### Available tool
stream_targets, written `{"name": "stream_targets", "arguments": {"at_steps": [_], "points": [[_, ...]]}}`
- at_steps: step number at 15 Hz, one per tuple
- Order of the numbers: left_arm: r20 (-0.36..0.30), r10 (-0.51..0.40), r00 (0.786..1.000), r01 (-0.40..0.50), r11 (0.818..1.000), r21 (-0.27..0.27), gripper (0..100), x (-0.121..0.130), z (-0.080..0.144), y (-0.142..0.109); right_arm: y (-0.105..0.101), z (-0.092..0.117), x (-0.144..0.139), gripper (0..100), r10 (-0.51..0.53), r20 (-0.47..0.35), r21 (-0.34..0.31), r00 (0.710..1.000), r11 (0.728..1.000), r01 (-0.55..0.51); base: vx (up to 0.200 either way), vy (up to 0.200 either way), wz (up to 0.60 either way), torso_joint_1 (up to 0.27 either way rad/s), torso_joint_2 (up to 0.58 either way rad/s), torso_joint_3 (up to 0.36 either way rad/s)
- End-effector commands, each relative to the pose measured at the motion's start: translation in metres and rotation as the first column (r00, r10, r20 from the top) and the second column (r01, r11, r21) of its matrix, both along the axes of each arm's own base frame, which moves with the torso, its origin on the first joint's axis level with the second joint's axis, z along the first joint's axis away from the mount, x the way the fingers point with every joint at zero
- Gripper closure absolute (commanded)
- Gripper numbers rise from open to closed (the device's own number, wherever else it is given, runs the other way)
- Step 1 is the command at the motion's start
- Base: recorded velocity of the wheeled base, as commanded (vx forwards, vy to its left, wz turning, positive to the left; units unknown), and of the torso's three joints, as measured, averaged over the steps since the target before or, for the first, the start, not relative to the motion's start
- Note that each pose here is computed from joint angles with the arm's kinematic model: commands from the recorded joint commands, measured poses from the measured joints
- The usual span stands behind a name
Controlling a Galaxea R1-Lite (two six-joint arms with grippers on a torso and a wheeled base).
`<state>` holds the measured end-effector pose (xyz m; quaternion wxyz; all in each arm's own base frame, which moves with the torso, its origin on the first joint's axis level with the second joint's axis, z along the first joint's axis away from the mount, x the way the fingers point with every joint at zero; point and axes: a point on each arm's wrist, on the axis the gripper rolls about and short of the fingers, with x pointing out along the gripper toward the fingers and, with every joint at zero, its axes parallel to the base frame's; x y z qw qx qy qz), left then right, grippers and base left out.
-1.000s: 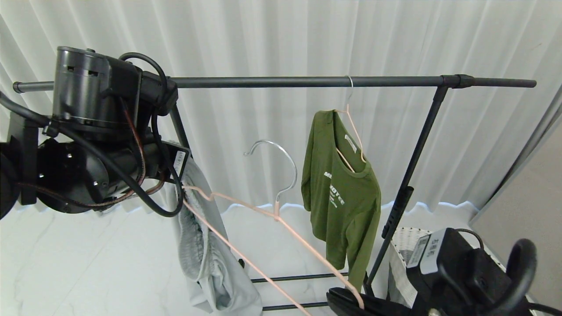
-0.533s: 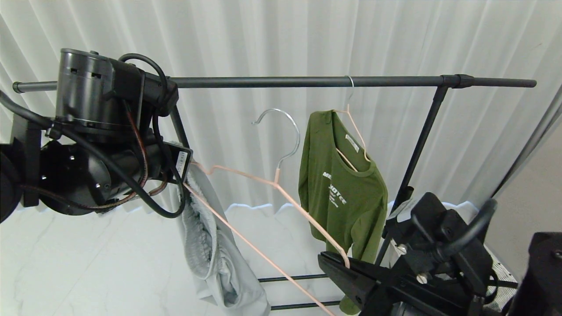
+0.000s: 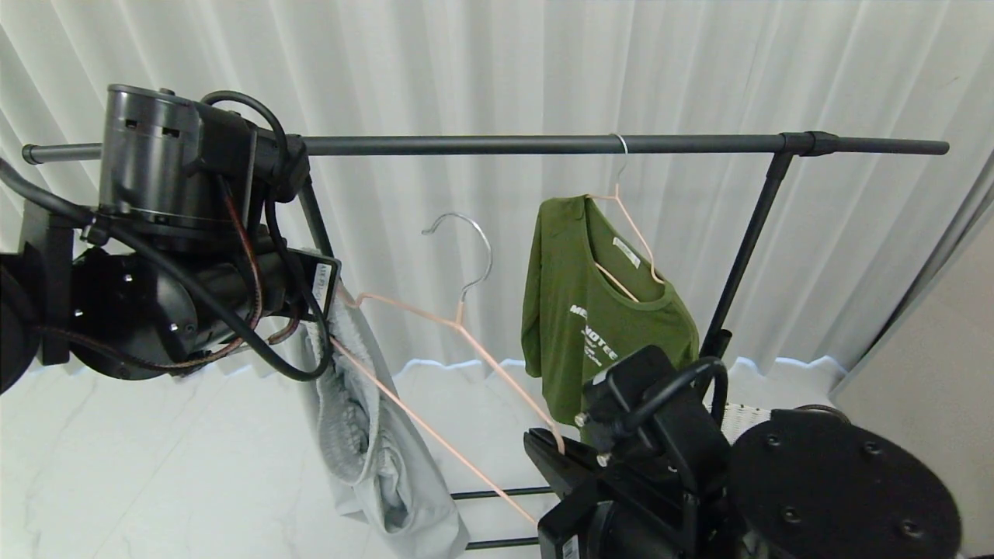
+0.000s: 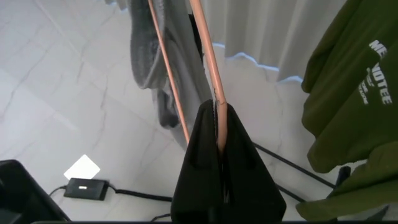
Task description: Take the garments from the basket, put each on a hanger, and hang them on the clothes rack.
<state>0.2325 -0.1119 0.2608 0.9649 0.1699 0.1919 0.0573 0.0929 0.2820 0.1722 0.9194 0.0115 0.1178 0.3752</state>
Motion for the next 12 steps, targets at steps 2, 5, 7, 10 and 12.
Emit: {"name": "stream_targets", "arguments": {"at_steps": [2,5,7,10,12], "points": [[0.005,-0.012,1.000,0.012,1.000,-0.002,100,-0.003,0.002,-0.002,0.022,-0.014,0.006,100,-0.004,-0.009,-0.032,1.000,0.999,0.004,0.000,0.000,0.00,0.000,0.00,0.000],[0.020,-0.057,0.998,0.057,0.998,-0.011,100,-0.014,0.006,-0.010,0.045,-0.024,0.014,100,-0.026,0.001,-0.021,1.000,0.999,0.026,0.000,0.000,0.00,0.000,0.00,0.000],[0.024,-0.081,0.996,0.081,0.997,-0.015,100,-0.020,0.008,-0.013,0.051,-0.027,0.019,100,-0.048,0.003,-0.019,0.999,0.999,0.048,0.000,0.000,0.00,0.000,0.00,0.000],[0.034,-0.130,0.991,0.131,0.991,-0.023,100,-0.041,0.016,-0.014,0.051,-0.027,0.027,100,-0.071,0.006,-0.009,0.997,0.997,0.071,0.000,0.000,0.00,0.000,0.00,0.000],[0.048,-0.170,0.984,0.172,0.985,-0.030,100,-0.052,0.019,-0.017,0.048,-0.024,0.031,100,-0.082,0.013,0.005,0.997,0.997,0.082,0.000,0.000,0.00,0.000,0.00,0.000]]}}
